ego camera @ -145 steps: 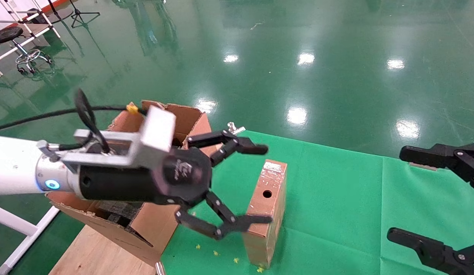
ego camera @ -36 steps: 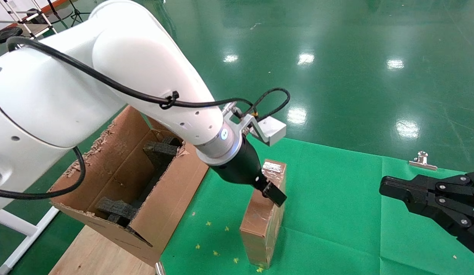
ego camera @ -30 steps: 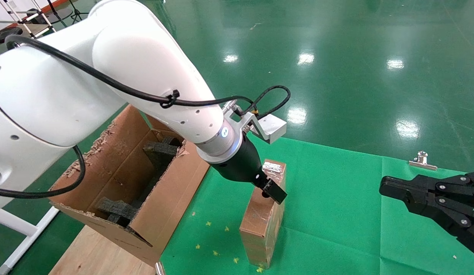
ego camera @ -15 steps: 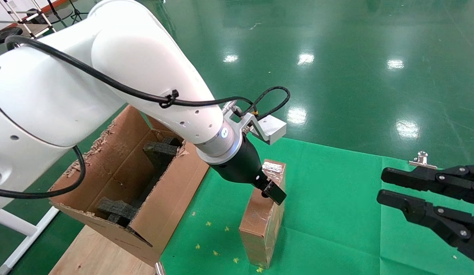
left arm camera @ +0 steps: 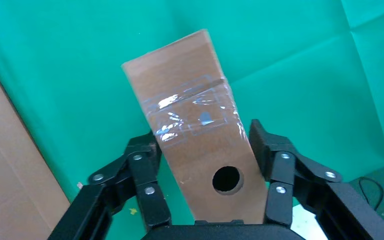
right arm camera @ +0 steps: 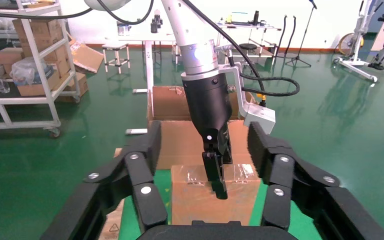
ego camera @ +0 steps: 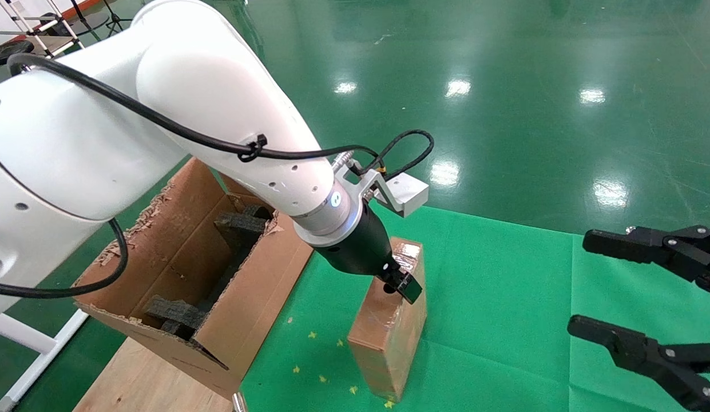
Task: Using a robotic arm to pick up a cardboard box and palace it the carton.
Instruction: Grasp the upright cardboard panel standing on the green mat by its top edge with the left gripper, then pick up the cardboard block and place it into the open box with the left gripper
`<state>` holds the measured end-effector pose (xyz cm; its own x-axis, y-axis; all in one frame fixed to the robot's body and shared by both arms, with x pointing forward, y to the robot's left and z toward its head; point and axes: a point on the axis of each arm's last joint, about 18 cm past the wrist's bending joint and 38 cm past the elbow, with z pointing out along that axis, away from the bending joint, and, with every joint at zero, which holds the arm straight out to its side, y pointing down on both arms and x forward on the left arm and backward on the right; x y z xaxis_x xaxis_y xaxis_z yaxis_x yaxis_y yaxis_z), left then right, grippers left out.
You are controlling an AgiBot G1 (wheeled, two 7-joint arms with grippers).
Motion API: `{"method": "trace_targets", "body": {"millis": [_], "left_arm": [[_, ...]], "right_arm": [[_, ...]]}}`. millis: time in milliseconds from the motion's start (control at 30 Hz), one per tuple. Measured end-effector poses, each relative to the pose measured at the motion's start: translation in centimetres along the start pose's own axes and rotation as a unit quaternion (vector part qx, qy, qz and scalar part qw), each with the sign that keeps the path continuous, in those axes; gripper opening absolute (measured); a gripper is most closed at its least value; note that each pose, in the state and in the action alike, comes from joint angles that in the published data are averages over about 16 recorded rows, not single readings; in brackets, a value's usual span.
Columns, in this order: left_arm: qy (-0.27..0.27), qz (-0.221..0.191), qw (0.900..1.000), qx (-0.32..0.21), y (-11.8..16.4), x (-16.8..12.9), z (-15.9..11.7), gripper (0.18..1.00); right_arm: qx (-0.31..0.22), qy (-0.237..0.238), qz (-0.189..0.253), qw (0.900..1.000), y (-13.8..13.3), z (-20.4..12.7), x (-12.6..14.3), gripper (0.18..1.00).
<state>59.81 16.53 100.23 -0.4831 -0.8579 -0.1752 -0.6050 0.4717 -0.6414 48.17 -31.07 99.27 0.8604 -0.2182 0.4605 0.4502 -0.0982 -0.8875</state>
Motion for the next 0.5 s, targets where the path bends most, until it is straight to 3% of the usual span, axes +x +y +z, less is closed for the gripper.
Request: {"method": "trace_targets", "body": {"millis": [267,500], "left_arm": [[-0.019,-0.003,0.9986,0.049,-0.9,-3.0,-1.7,0.533],[-0.041,-0.012,0.9881,0.148,-1.7,-9.1,-7.0,0.414]], "right_arm": [[0.000,0.000,0.000,1.000,0.0,0.0,0.0,0.744],[0.000,0.000,0.000,1.000,0.0,0.0,0.0,0.874]]}}
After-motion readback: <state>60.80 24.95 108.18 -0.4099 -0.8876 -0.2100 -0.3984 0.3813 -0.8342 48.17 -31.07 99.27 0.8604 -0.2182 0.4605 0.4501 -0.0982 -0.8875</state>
